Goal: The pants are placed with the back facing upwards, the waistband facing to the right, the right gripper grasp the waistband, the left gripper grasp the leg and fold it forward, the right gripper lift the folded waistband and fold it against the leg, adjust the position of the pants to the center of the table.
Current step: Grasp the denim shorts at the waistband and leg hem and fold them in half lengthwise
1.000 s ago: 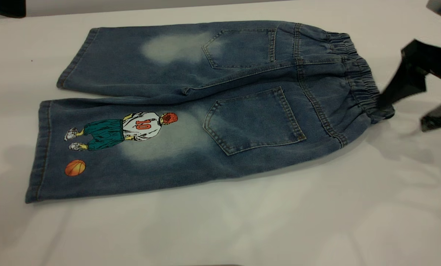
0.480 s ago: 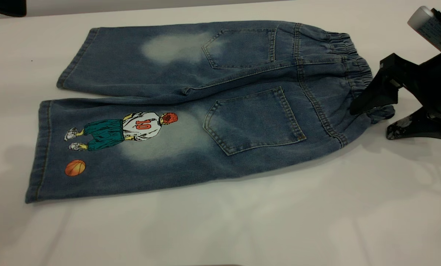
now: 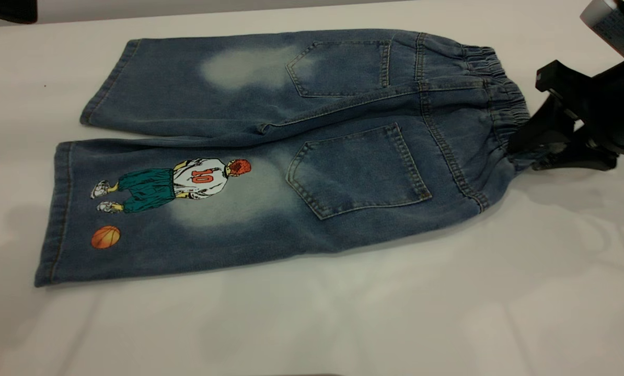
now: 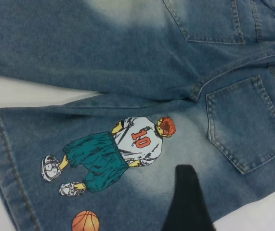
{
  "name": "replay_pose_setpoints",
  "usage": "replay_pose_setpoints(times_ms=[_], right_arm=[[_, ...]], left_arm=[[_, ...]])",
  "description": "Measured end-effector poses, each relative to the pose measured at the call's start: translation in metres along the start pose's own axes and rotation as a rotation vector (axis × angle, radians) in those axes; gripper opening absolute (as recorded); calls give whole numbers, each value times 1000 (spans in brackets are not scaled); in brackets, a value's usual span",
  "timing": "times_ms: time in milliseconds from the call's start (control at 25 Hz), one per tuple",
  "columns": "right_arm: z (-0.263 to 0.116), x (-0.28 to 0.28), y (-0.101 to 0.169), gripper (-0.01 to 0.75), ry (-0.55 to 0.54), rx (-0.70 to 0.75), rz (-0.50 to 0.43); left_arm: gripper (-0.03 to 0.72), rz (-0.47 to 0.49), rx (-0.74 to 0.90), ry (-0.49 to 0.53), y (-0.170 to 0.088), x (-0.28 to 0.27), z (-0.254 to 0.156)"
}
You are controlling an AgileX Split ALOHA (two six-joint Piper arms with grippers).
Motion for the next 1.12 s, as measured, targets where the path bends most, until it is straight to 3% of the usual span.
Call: replay_pose_setpoints(times_ms=[80, 160, 320, 480, 840, 1120], right_arm=[[0, 0, 2, 74, 4, 0, 19], [-1, 0, 4, 37, 7, 0, 32], [-1, 0, 5, 32, 9, -4, 35], [-2, -1, 4, 32, 16, -15, 34], [-3, -1, 4, 32, 25, -32, 34], [-4, -1, 4, 34, 29, -42, 33]], left_arm=[[467, 1, 0, 0, 0, 0, 0], [467, 2, 4, 11, 1, 2, -2], [467, 24, 15, 79, 9, 14, -13], [467, 109, -66, 174, 29, 33, -36], [467, 132, -212, 524, 47, 74, -103], [467, 200, -200, 586, 64, 92, -127]])
Point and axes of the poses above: a point on each arm's last joint axis where the gripper is mounted, x pointing out along that axis toward the gripper, y along the wrist's bending axis when the last joint is at zero, z = x × y, the point moved 5 cm from there along x, pointing out along that axis toward the gripper, and after that the axes turned 6 degrees about x, right-handed, at the moved point
